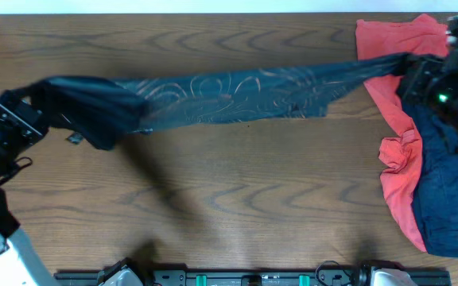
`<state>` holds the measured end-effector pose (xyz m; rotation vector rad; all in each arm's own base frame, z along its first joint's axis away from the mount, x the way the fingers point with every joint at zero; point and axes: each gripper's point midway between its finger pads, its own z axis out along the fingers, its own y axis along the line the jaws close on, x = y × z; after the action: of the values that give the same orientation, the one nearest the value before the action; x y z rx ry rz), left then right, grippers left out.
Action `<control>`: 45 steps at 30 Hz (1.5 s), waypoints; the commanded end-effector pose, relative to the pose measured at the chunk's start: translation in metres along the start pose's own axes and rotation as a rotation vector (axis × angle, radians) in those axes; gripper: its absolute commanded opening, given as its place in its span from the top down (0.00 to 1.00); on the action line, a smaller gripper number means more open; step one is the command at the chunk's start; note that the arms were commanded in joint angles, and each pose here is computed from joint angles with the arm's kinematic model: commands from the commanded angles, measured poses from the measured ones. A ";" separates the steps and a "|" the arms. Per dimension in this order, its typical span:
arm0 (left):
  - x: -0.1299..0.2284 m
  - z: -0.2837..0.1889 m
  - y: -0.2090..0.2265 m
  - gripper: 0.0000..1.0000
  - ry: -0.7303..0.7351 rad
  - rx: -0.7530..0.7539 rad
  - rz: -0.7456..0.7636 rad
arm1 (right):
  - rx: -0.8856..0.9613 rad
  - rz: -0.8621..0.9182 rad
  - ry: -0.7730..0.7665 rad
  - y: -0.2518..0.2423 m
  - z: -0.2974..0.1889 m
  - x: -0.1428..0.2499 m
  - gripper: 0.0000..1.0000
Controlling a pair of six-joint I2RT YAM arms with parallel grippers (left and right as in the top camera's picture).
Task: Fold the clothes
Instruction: 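Lift the jersey with both grippers and swing it toward the far edge, then lower the jersey flat onto the table, pulling both grippers toward the front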
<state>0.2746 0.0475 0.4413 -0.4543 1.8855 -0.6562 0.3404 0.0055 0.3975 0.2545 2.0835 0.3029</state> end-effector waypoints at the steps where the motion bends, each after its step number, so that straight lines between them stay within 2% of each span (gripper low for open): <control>1: -0.014 -0.020 -0.030 0.93 -0.061 0.039 0.094 | 0.075 -0.035 -0.123 -0.007 -0.032 -0.028 0.99; 5: -0.018 -0.025 -0.038 0.94 -0.080 0.043 0.116 | 0.108 -0.082 -0.168 -0.009 -0.043 -0.040 0.99; 9: -0.017 -0.013 -0.024 0.94 -0.039 0.027 0.068 | 0.133 -0.098 -0.123 -0.016 -0.027 -0.035 0.99; 15: -0.016 0.030 0.008 0.94 0.065 0.003 0.000 | 0.172 -0.081 0.057 -0.035 0.041 -0.010 0.99; 19: -0.005 0.081 0.034 0.94 0.169 -0.062 -0.004 | 0.189 -0.084 0.183 -0.048 0.100 0.013 0.99; 22: 0.004 0.129 0.044 0.94 0.227 -0.071 0.027 | 0.188 -0.085 0.197 -0.054 0.144 0.017 0.99; 26: -0.001 0.191 0.047 0.94 0.214 -0.006 0.098 | 0.149 -0.079 0.066 -0.053 0.190 -0.010 0.99; 29: -0.029 0.224 0.042 0.94 0.097 0.061 0.154 | 0.103 -0.066 -0.103 -0.042 0.198 -0.049 0.99; 31: -0.059 0.233 0.034 0.94 -0.019 0.114 0.131 | 0.068 -0.041 -0.228 -0.032 0.191 -0.081 0.99; 34: -0.112 0.222 0.012 0.94 -0.217 0.224 0.082 | 0.026 -0.027 -0.379 -0.019 0.169 -0.125 0.99; 36: -0.150 0.198 -0.006 0.94 -0.361 0.320 0.051 | 0.014 -0.033 -0.452 -0.011 0.149 -0.151 0.99; 39: -0.189 0.161 -0.025 0.94 -0.489 0.422 0.015 | 0.020 -0.034 -0.524 -0.003 0.122 -0.178 0.99; 42: -0.194 0.145 -0.032 0.94 -0.457 0.458 0.053 | 0.039 -0.055 -0.520 -0.001 0.109 -0.185 0.99; 45: -0.174 0.147 -0.028 0.94 -0.316 0.489 0.056 | 0.106 -0.068 -0.446 -0.013 0.113 -0.171 0.99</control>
<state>0.4915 0.0873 0.5356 -0.1689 1.3350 -0.8408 0.5301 -0.0120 0.4767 0.1887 1.6565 0.2286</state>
